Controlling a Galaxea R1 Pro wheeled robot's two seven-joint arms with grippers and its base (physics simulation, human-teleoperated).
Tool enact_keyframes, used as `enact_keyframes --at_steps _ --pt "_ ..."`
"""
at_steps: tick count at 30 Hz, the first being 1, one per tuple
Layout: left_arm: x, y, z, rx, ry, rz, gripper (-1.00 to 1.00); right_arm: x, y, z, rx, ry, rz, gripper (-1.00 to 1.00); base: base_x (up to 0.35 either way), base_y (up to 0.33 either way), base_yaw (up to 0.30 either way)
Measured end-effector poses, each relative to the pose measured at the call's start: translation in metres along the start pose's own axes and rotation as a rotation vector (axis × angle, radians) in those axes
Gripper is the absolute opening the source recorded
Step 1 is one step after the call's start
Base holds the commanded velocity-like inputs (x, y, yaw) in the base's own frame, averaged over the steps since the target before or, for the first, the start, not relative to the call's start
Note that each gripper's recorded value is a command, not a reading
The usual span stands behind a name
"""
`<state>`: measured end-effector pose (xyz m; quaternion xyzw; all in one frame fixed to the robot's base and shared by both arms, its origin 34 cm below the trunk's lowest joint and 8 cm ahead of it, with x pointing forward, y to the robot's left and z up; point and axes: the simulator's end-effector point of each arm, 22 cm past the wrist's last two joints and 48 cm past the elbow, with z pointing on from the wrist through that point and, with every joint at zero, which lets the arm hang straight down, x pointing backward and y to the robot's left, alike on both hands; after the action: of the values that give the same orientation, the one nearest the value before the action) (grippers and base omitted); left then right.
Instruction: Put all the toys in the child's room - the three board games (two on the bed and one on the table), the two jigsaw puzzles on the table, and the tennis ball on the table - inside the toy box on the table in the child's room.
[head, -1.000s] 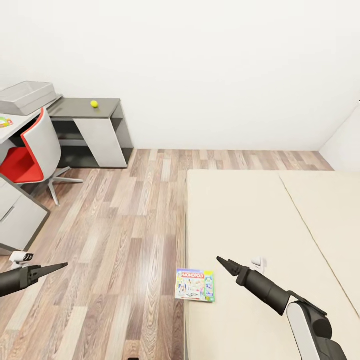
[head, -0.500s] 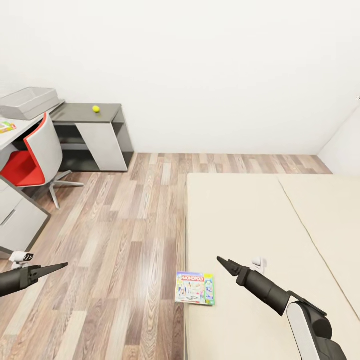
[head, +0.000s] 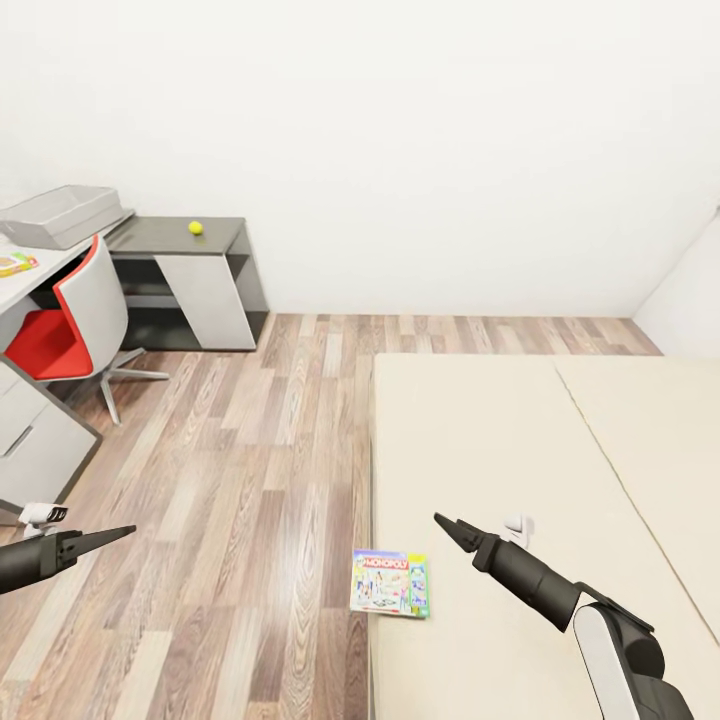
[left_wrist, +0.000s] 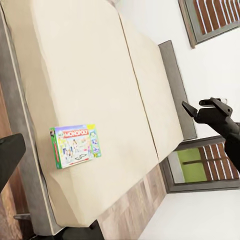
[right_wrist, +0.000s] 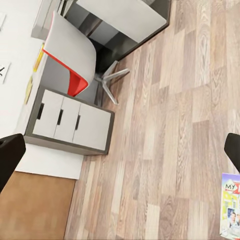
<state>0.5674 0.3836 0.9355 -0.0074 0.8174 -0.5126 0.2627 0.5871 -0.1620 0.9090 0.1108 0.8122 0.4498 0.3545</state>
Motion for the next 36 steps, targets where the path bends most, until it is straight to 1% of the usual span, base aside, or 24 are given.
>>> enact_keyframes --at_steps 20,36 --pt "-0.008 -0.012 -0.004 0.010 -0.015 0.027 1.00 -0.009 0.012 -0.003 -0.015 -0.018 -0.022 1.00 0.000 0.000 0.000" --pt "-0.016 -0.024 -0.007 0.019 -0.027 0.059 1.00 -0.017 0.022 -0.007 -0.028 -0.033 -0.041 1.00 0.000 0.000 0.000"
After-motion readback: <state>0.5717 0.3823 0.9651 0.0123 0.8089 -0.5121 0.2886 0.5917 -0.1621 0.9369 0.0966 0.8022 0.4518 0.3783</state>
